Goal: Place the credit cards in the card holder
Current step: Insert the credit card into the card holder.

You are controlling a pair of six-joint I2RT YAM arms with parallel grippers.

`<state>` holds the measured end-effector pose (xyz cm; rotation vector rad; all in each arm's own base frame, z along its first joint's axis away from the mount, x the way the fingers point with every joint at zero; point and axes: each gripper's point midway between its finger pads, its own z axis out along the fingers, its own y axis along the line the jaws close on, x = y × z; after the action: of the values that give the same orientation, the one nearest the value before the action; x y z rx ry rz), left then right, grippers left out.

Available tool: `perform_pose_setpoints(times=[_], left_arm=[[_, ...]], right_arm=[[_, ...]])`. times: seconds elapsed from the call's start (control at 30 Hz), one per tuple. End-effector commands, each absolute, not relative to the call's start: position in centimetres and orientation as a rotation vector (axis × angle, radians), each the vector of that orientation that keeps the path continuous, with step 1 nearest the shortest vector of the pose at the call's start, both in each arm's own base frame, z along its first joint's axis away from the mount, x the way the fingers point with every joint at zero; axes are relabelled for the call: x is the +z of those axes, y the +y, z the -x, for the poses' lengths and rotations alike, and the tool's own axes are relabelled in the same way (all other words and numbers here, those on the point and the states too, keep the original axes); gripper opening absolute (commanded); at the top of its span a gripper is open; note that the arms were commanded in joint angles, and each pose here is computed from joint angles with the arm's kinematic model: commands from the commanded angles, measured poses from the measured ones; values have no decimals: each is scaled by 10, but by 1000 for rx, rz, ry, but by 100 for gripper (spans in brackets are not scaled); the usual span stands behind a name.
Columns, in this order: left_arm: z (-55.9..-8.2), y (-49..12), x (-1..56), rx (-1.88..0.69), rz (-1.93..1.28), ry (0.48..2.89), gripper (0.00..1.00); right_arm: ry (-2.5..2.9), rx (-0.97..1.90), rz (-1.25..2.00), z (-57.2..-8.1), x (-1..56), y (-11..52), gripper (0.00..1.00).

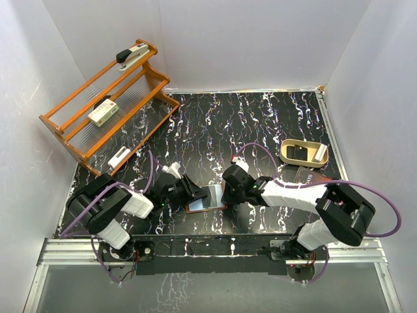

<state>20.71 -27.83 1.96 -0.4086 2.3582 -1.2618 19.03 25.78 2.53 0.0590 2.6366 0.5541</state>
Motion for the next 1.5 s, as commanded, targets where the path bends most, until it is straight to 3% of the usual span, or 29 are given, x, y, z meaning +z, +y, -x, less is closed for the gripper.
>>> perform_pose_setpoints(times=[0.0, 0.2, 0.47, 0.53, 0.7, 1.17, 1.27, 1.3, 1.4, 1.47], left_arm=[[-200, -259, 6, -1093, 392, 2432, 37], [-199, -246, 12, -1009, 388, 2431, 43], [-197, -260, 14, -1070, 345, 2462, 35], [-196, -265, 14, -1105, 334, 2466, 28], [-198, -277, 15, -1138, 285, 2477, 0], [-195, -294, 9, -1150, 291, 2506, 0], [-195, -291, 16, -1149, 304, 2490, 2], [-195, -290, 19, -1147, 312, 2487, 5], [-196, -287, 31, -1144, 321, 2468, 27], [-196, -286, 39, -1147, 318, 2452, 33]], right_arm=[[2715, 471, -36, -170, 5, 242, 2], [2707, 456, -31, -172, 7, 240, 1], [2703, 505, -35, -171, 9, 245, 1], [2703, 511, -35, -170, 8, 246, 1], [2703, 527, -32, -169, 8, 247, 1], [2706, 546, -55, -167, 9, 250, 0], [2684, 510, -63, -172, 17, 246, 4], [2676, 500, -65, -174, 20, 245, 5], [2655, 494, -59, -179, 31, 246, 11], [2647, 484, -56, -181, 38, 246, 14]])
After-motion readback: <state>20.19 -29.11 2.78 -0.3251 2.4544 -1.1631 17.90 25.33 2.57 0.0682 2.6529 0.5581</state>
